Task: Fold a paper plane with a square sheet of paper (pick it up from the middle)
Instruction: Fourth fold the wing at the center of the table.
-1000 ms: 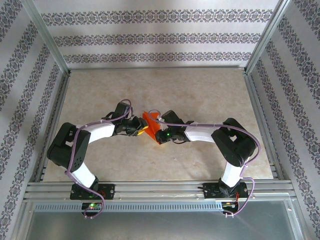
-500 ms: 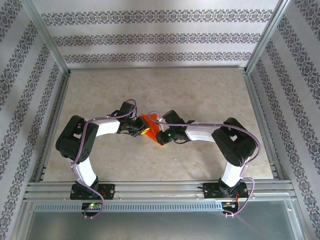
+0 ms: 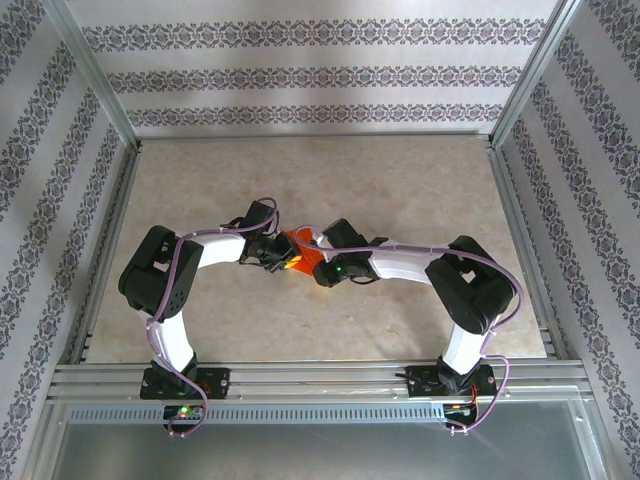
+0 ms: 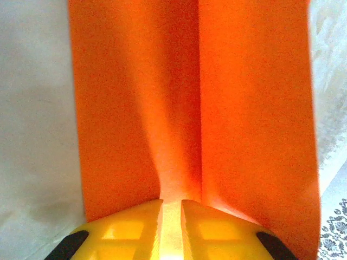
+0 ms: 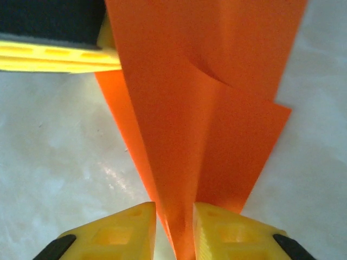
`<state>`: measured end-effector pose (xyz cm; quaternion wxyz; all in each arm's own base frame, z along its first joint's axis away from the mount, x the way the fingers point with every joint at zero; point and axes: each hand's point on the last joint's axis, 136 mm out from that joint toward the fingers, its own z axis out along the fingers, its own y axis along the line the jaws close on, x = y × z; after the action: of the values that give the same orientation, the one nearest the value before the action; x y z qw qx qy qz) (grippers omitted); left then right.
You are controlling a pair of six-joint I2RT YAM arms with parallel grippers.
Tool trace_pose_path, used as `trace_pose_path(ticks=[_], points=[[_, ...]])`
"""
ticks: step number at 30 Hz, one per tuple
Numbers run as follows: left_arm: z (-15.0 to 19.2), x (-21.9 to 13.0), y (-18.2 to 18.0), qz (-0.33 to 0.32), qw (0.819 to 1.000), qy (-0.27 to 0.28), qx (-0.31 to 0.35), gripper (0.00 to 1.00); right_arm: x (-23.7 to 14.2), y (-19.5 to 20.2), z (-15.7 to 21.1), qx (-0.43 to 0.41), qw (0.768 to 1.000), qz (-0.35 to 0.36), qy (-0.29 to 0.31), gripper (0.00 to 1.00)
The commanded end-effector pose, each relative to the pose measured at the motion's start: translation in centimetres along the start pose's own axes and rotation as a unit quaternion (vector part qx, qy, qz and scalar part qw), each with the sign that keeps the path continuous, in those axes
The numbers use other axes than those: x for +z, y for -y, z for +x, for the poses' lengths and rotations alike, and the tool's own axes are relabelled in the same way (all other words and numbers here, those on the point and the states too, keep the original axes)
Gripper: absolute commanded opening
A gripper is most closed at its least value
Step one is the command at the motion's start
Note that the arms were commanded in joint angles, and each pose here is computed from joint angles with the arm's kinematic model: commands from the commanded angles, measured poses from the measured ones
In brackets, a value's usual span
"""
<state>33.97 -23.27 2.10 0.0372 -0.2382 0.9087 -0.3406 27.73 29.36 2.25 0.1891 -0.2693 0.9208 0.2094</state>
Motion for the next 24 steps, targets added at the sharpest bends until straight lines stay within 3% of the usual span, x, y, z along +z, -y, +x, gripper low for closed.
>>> trace_pose_path(ticks=[1, 12, 24], points=[[0.9, 0.4, -2.0, -0.05, 0.998, -0.01, -0.023, 0.17, -1.3, 0.6, -1.1, -0.002, 0.997, 0.068, 0.03, 0.28], [0.8, 0.5, -2.1, -0.056, 0.998, -0.009, -0.028, 0.19, -1.7, 0.3, -1.7, -0.064, 0.985, 0.155, 0.051, 0.39], [0.8, 0.4, -2.0, -0.056, 0.998, -0.01, -0.028, 0.18, 0.1, 0.6, -1.3, -0.093, 0.977, 0.189, 0.031, 0.33]])
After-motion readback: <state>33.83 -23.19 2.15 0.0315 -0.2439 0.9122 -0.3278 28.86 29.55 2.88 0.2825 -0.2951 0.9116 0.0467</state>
